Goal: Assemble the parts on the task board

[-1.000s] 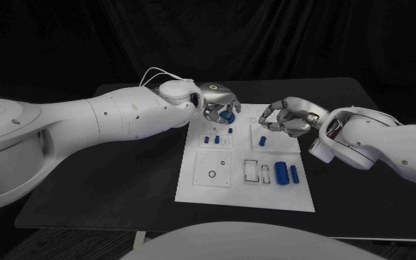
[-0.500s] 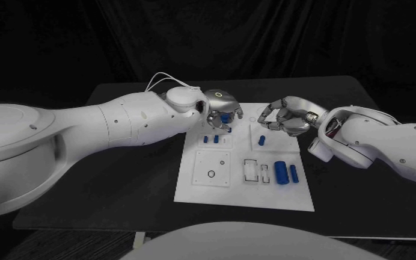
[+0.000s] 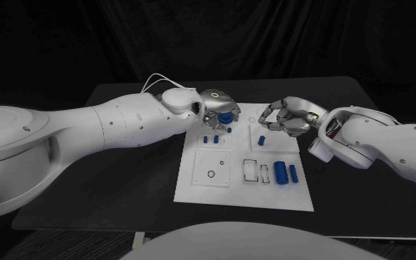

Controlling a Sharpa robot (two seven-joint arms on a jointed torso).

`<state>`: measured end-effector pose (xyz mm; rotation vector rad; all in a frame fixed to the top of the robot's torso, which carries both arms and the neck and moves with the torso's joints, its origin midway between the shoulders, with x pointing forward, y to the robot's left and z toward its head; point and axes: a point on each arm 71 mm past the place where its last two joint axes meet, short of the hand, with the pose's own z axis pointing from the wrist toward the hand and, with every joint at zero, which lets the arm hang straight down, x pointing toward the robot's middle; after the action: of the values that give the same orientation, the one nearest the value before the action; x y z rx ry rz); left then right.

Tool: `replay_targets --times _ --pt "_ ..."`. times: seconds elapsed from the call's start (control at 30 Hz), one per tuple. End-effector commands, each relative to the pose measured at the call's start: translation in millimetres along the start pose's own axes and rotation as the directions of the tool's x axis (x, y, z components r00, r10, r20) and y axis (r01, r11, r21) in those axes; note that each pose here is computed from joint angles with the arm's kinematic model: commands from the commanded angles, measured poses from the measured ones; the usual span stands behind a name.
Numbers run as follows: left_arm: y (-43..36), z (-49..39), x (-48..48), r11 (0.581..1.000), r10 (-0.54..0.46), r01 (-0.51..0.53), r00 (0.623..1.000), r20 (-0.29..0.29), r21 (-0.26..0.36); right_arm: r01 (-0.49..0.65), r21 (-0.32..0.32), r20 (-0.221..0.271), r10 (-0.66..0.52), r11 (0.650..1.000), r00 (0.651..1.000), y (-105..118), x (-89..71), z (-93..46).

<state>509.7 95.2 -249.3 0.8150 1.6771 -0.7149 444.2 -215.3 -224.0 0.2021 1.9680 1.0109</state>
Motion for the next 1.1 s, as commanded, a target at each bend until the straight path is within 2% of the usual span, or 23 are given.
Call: replay_targets --times 0.03,0.2,0.43,0.57,0.73,0.93,1.1 --pt "-3.6 -1.7 -7.5 0.999 0.028 -0.033 0.994 0.11 0.042 0.003 -0.001 -0.002 -0.003 1.0 1.0 -0.9 0.9 -0.4" --pt "-0.8 -6.3 -11.2 0.998 0.044 -0.053 0.984 0.175 0.045 0.002 0.002 -0.004 -0.002 1.0 1.0 -1.3 1.1 -0.4" --pt "2.2 -10.7 -11.4 0.998 0.046 -0.054 0.982 0.185 0.034 0.002 0.006 -0.008 -0.002 1.0 1.0 -1.9 1.4 -0.3" --pt "2.4 -10.6 -10.0 0.998 0.041 -0.048 0.986 0.163 0.036 0.002 0.008 -0.01 -0.002 1.0 1.0 -2.0 1.7 0.0" --pt "3.2 -8.4 -6.3 0.999 0.027 -0.029 0.994 0.103 0.015 0.002 0.01 -0.014 -0.002 1.0 1.0 -2.5 1.9 0.4" --pt "3.6 -3.6 -2.6 1.0 0.014 -0.013 0.999 0.038 -0.015 0.002 0.011 -0.015 -0.002 1.0 1.0 -2.7 1.9 0.3" --pt "2.6 1.1 -1.5 1.0 0.01 -0.009 1.0 0.009 -0.021 0.002 0.01 -0.015 -0.002 1.0 1.0 -2.4 2.1 0.5"
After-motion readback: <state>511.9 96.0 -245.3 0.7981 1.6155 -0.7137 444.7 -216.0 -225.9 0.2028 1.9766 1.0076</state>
